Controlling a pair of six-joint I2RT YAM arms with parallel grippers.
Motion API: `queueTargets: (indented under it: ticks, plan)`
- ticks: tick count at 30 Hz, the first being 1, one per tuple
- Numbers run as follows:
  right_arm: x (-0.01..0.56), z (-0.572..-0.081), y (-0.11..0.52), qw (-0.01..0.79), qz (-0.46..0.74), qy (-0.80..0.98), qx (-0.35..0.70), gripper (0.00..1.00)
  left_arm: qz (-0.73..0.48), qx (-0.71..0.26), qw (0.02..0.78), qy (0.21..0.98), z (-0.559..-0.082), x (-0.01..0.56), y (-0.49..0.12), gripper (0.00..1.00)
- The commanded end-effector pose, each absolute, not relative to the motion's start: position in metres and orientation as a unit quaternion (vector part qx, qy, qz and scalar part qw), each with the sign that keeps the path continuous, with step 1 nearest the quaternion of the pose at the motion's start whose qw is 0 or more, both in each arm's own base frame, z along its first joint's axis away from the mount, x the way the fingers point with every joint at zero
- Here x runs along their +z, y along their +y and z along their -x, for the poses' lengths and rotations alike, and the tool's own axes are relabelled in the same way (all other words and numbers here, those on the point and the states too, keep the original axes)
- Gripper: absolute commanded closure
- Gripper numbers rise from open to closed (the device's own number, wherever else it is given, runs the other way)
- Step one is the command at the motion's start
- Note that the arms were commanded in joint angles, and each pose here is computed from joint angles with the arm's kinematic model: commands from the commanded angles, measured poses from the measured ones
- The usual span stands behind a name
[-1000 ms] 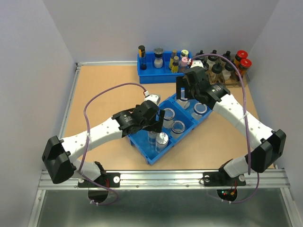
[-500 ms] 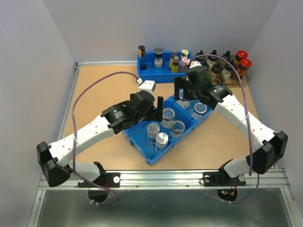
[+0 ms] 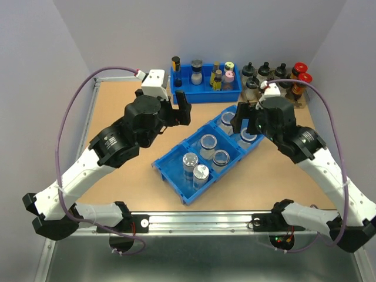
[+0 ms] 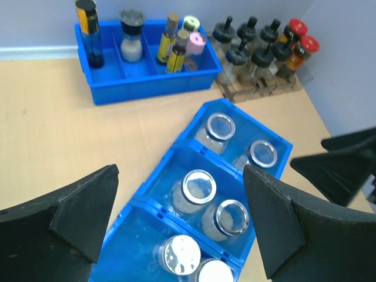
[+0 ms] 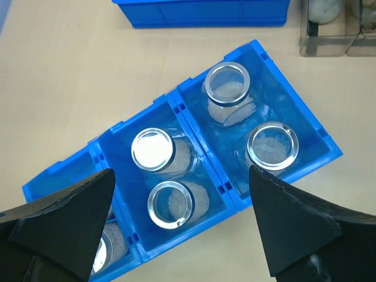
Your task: Organize the condiment bottles
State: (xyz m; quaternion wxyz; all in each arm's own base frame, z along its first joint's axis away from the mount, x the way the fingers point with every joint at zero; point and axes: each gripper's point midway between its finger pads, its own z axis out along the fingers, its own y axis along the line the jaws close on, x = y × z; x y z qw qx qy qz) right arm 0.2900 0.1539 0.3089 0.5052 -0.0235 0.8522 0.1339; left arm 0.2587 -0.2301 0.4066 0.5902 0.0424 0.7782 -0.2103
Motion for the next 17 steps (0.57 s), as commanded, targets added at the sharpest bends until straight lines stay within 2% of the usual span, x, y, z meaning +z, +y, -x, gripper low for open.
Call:
queueTargets:
  ticks: [1,6,17]
  plan:
    - [0.313,-0.275,0.144,0.523,-0.001,0.838,0.156,0.00,-0.005,-0.220,0.653,0.725,-0.256,0.456,-0.199,0.01]
    - [0.322,-0.253,0.136,0.539,-0.012,0.821,0.187,0.00,-0.008,-0.236,0.669,0.705,-0.247,0.464,-0.191,0.01]
    - [0.315,-0.250,0.127,0.542,-0.022,0.821,0.176,0.00,-0.003,-0.246,0.669,0.701,-0.241,0.465,-0.184,0.01]
